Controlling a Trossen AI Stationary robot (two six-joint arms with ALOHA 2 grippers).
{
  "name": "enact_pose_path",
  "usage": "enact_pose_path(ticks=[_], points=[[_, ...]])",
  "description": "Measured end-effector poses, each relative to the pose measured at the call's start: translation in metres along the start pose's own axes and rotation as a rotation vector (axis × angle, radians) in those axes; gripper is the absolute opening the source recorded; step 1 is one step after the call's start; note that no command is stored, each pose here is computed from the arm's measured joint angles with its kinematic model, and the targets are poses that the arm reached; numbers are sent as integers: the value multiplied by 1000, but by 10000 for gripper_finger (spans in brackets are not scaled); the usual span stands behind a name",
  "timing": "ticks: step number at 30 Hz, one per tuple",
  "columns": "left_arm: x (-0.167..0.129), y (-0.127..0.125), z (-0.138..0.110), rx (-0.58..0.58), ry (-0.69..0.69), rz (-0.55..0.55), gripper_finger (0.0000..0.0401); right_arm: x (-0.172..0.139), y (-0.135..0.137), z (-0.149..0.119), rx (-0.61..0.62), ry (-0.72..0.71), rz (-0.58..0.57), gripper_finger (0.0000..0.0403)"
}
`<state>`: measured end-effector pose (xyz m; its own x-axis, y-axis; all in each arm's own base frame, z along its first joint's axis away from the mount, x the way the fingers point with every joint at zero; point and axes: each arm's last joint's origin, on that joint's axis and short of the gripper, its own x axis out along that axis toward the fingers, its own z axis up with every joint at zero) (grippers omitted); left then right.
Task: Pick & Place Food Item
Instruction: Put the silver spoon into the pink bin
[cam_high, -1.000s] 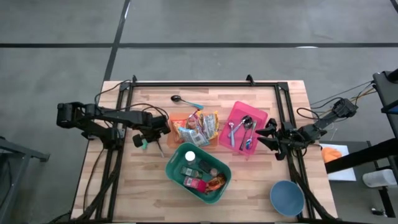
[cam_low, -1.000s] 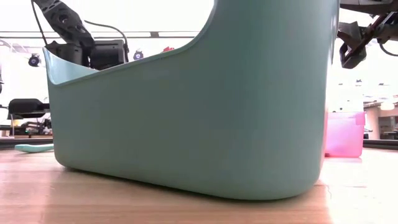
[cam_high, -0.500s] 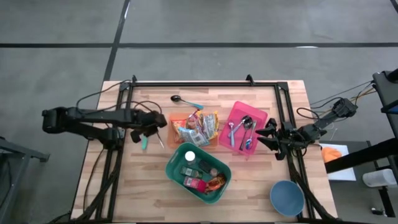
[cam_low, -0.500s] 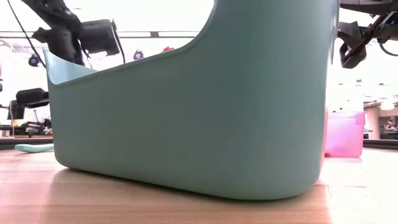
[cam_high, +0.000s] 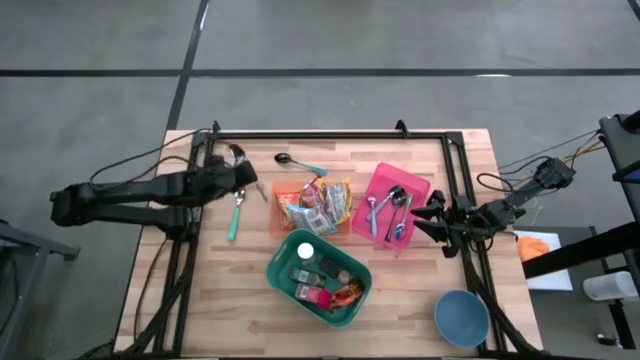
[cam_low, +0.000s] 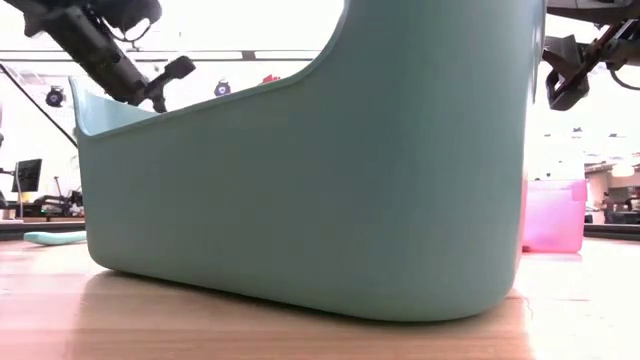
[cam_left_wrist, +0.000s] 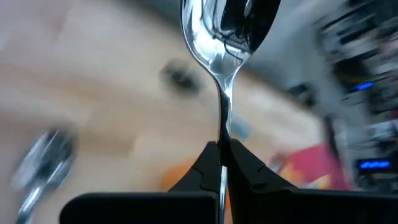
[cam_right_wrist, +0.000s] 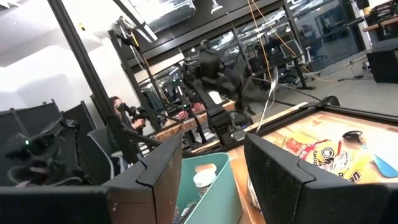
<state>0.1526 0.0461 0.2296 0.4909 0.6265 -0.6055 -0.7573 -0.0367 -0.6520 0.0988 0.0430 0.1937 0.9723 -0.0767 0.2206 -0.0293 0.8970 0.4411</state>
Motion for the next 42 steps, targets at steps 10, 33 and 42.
enact_pose_path(ticks=[10,33,42], points=[[11,-45,5,495,-437,-318,0,0,0,0,0,0,1,171],[85,-112,-18,867,-207,-993,0,0,0,0,0,1,0,171],[131,-173,-51,898,-97,-1034,0,0,0,0,0,1,1,171]])
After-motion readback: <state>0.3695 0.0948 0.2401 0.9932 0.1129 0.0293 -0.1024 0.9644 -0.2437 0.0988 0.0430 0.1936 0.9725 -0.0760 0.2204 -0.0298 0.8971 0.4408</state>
